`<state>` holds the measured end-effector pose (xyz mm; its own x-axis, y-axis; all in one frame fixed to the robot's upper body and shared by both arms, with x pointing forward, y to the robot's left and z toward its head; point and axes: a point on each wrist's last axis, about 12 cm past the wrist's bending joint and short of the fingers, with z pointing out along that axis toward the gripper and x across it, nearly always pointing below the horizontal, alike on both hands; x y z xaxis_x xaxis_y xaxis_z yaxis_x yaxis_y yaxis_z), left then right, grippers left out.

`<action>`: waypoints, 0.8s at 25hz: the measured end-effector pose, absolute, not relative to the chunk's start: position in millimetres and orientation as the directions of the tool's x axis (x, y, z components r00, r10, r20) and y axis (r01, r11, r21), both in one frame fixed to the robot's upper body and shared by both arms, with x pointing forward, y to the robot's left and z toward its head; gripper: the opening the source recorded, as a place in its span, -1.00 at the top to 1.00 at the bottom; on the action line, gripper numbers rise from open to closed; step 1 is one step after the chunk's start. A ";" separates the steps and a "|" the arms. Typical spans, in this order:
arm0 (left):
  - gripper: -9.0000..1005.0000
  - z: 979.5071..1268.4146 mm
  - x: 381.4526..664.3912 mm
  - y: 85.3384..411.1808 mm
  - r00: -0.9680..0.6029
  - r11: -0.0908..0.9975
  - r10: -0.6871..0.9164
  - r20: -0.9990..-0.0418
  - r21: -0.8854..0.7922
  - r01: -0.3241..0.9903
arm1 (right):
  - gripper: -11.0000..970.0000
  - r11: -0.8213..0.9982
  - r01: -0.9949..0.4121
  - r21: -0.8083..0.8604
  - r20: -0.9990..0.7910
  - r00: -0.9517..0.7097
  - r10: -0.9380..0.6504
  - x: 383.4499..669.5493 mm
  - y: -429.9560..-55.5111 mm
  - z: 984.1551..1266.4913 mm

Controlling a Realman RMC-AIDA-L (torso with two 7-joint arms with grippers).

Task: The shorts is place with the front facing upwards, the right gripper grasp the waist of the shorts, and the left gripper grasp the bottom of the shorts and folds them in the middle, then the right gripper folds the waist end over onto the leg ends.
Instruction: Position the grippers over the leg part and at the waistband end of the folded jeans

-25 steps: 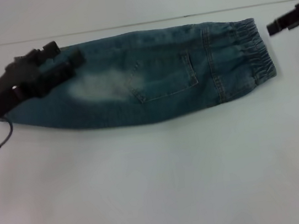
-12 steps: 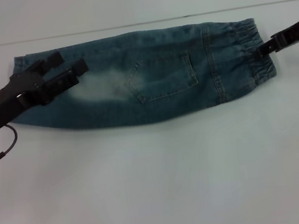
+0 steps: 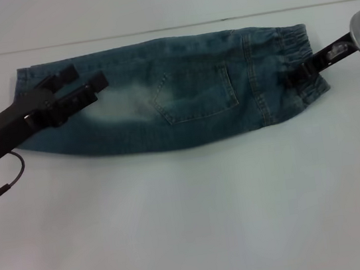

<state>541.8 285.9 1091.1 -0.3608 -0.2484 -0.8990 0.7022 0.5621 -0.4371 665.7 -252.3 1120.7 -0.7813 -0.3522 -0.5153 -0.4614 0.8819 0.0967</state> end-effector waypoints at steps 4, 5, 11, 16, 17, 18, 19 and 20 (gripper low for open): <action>-0.80 1090.1 542.9 286.0 -0.363 0.570 -0.247 -0.898 -0.438 0.695 | -0.36 0.874 -0.478 0.087 -0.525 -0.768 -0.367 667.4 -243.5 1120.7; -0.80 1089.5 543.1 285.7 -0.365 0.572 -0.248 -0.897 -0.440 0.693 | -0.36 0.871 -0.483 0.087 -0.527 -0.764 -0.371 668.0 -241.5 1121.8; -0.80 1087.5 542.2 287.3 -0.369 0.579 -0.253 -0.894 -0.446 0.682 | -0.35 0.856 -0.507 0.102 -0.531 -0.755 -0.384 669.7 -234.1 1128.1; -0.79 1086.1 541.8 289.0 -0.371 0.589 -0.255 -0.893 -0.448 0.673 | -0.28 0.842 -0.525 0.125 -0.513 -0.761 -0.398 666.8 -229.9 1129.6; -0.79 1085.7 541.8 289.2 -0.371 0.591 -0.256 -0.893 -0.448 0.670 | -0.27 0.841 -0.526 0.128 -0.511 -0.761 -0.399 666.3 -229.6 1129.6; -0.79 1085.4 541.8 289.3 -0.372 0.592 -0.256 -0.892 -0.448 0.669 | -0.25 0.839 -0.528 0.129 -0.510 -0.761 -0.401 665.6 -230.1 1129.4; -0.79 1085.1 541.6 289.2 -0.371 0.593 -0.255 -0.893 -0.448 0.669 | -0.24 0.839 -0.529 0.127 -0.510 -0.760 -0.402 665.1 -231.1 1129.0; -0.78 1085.0 541.6 289.2 -0.371 0.593 -0.255 -0.893 -0.447 0.669 | -0.23 0.839 -0.529 0.127 -0.510 -0.760 -0.402 665.1 -231.1 1129.0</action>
